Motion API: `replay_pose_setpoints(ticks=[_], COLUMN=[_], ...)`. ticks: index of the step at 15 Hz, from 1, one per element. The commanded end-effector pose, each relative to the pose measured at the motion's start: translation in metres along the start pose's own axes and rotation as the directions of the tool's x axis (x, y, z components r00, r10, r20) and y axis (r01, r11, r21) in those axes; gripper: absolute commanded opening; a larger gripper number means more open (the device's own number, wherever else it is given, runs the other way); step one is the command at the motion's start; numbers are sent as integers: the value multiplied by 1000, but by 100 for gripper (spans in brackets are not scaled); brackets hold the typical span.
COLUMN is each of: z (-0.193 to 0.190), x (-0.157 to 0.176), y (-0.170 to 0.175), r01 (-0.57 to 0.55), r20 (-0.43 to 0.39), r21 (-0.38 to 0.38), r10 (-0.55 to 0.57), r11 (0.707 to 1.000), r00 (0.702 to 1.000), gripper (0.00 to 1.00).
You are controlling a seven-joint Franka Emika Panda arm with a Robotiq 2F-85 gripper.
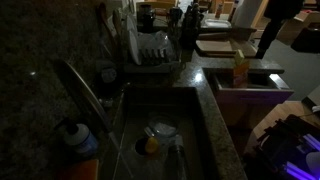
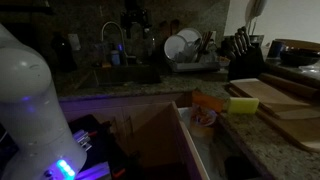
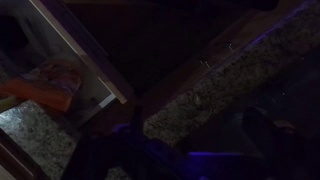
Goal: Close the faucet
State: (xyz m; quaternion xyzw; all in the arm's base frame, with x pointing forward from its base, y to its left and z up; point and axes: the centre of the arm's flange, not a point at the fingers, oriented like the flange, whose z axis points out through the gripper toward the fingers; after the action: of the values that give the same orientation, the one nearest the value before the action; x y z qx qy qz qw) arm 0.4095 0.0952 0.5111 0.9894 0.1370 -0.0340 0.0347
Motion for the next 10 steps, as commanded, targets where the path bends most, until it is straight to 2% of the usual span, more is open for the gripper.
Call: replay_pose_setpoints(ticks=[1,6,7,8,10], z=[0,0,7,23,83], x=[0,0,5,12,28], y=[0,0,7,12,2], r01=[0,0,-34,-49,6], r20=[0,0,-4,10,81], r21=[0,0,-17,13,117], r10=[0,0,34,49,-15], r11=[1000,1000,999,999,993], r00=[1000,1000,999,999,997], gripper=[100,100,100,100,100])
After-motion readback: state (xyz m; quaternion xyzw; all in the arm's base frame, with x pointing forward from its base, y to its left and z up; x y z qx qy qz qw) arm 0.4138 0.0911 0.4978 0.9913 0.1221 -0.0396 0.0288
